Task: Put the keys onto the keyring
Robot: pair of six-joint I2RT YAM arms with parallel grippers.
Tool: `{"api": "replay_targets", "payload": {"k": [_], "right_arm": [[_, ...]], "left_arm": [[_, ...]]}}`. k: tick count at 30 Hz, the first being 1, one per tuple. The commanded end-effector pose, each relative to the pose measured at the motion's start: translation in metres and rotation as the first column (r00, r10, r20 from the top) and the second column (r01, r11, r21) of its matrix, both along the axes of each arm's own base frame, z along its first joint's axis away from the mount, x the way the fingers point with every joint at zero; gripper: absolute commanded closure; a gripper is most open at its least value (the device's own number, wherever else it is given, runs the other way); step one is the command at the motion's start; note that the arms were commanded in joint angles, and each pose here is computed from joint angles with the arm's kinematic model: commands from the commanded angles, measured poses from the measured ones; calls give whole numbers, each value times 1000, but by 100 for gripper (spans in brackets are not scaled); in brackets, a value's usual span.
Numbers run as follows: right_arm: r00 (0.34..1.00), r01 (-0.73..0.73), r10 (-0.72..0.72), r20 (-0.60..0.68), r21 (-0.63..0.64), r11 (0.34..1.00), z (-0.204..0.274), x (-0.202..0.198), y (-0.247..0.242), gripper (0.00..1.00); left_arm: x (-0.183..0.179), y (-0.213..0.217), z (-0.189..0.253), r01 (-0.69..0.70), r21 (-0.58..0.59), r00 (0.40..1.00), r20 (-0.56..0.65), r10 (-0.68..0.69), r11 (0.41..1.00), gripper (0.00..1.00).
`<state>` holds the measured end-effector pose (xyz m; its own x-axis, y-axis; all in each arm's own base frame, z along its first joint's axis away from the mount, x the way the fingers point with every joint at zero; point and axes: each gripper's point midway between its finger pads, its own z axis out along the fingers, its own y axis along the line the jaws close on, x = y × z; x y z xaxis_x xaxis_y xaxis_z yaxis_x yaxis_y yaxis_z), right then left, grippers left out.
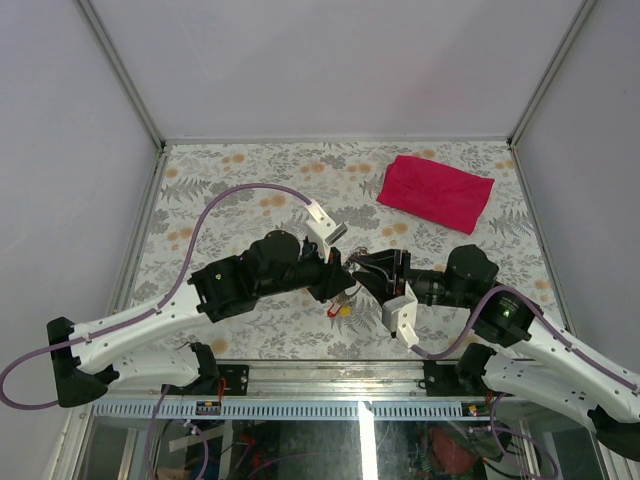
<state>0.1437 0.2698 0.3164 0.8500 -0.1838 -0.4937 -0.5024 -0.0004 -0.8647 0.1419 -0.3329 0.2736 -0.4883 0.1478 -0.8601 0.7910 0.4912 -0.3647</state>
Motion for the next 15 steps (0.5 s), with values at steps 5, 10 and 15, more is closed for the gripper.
{"api": "replay_targets", "payload": {"k": [5, 10, 15], "right_arm": [[998, -32, 31, 53, 8, 999, 20, -1, 6, 58], [998, -23, 23, 54, 6, 1000, 17, 2, 7, 59], [999, -18, 18, 51, 1, 1000, 14, 4, 8, 61]], "left_arm": [[-1, -9, 30, 18, -85, 999, 32, -16, 996, 100], [-2, -10, 30, 21, -86, 999, 29, -19, 996, 100], [-2, -10, 31, 25, -89, 999, 31, -22, 996, 100]]}}
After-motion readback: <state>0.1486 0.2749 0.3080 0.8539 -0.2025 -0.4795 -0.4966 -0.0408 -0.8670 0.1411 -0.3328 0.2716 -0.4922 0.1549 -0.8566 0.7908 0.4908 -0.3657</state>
